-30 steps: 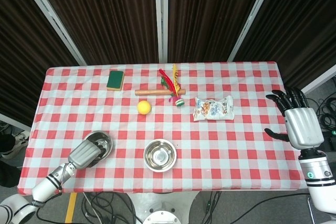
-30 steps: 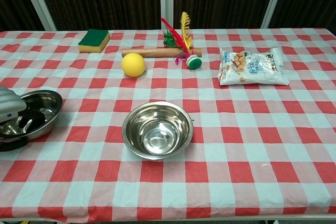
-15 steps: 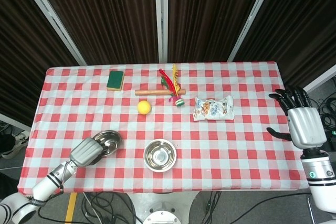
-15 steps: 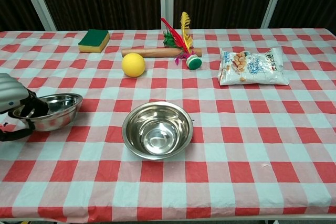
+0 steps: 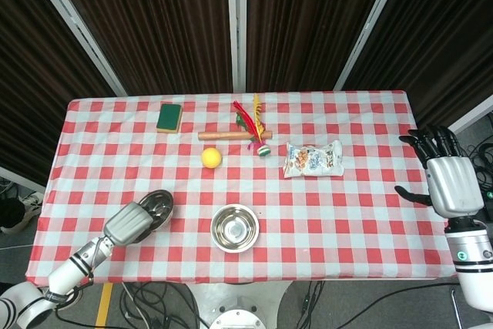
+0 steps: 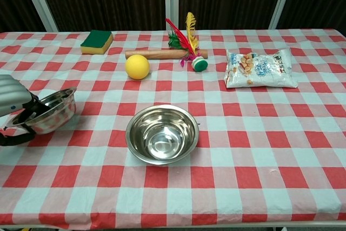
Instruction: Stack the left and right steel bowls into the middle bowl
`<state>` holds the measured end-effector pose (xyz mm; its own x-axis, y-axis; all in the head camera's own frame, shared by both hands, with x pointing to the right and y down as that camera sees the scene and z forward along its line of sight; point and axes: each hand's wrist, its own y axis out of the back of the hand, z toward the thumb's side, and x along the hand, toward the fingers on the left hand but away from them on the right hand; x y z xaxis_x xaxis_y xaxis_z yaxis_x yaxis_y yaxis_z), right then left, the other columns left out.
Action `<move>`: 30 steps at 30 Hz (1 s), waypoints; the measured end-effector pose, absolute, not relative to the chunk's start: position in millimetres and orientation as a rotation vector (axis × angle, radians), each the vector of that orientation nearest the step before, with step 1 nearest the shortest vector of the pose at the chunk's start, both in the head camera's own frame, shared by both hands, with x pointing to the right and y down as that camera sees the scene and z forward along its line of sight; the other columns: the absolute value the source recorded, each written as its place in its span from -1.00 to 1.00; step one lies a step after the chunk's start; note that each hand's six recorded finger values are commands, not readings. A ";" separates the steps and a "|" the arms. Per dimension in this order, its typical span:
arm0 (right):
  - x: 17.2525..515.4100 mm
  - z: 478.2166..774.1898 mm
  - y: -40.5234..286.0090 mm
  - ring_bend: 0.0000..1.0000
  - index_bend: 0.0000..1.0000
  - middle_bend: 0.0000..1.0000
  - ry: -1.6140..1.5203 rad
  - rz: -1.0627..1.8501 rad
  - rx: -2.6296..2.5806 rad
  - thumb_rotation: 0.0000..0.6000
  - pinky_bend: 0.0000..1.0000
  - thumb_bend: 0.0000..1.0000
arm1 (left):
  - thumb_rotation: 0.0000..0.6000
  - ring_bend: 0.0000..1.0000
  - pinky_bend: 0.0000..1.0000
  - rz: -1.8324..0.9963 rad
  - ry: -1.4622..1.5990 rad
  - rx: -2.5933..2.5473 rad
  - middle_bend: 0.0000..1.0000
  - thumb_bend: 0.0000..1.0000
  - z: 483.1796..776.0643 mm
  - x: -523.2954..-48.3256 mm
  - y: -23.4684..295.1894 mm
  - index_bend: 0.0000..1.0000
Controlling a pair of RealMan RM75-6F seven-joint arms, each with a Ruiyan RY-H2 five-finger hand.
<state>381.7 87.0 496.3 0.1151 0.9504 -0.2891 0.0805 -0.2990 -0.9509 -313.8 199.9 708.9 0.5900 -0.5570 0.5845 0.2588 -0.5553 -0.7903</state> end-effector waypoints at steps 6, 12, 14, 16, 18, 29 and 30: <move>379.9 493.4 84.3 -0.89 -0.61 -0.66 -1.059 1.283 -1.547 1.00 -0.88 -0.98 | 1.00 0.23 0.47 -1.054 0.251 -1.869 0.39 -0.17 700.8 -305.0 195.1 0.33; 378.8 486.7 76.6 -0.89 -0.74 -0.66 -1.104 1.253 -1.540 1.00 -0.88 -0.98 | 1.00 0.23 0.47 -0.973 0.275 -1.875 0.39 -0.17 685.5 -278.0 192.2 0.33; 379.3 484.7 73.8 -0.89 -0.79 -0.66 -1.132 1.242 -1.539 1.00 -0.88 -0.97 | 1.00 0.23 0.47 -0.928 0.290 -1.877 0.39 -0.17 679.1 -260.9 190.7 0.33; 380.0 482.5 71.7 -0.89 -0.85 -0.66 -1.160 1.230 -1.540 1.00 -0.88 -0.97 | 1.00 0.23 0.47 -0.886 0.305 -1.880 0.39 -0.17 673.5 -243.9 190.0 0.33; 380.9 480.5 70.2 -0.89 -0.90 -0.66 -1.182 1.221 -1.540 1.00 -0.88 -0.97 | 1.00 0.23 0.47 -0.837 0.321 -1.884 0.39 -0.17 667.0 -223.3 189.8 0.33; 407.9 465.4 71.7 -0.89 -1.00 -0.67 -1.295 1.192 -1.510 1.00 -0.88 -0.97 | 1.00 0.23 0.47 -0.717 0.261 -1.918 0.39 -0.17 666.7 -157.3 213.6 0.33; 410.6 464.2 72.0 -0.89 -1.00 -0.67 -1.304 1.190 -1.508 1.00 -0.88 -0.97 | 1.00 0.23 0.47 -0.710 0.249 -1.918 0.39 -0.17 668.0 -153.5 216.2 0.33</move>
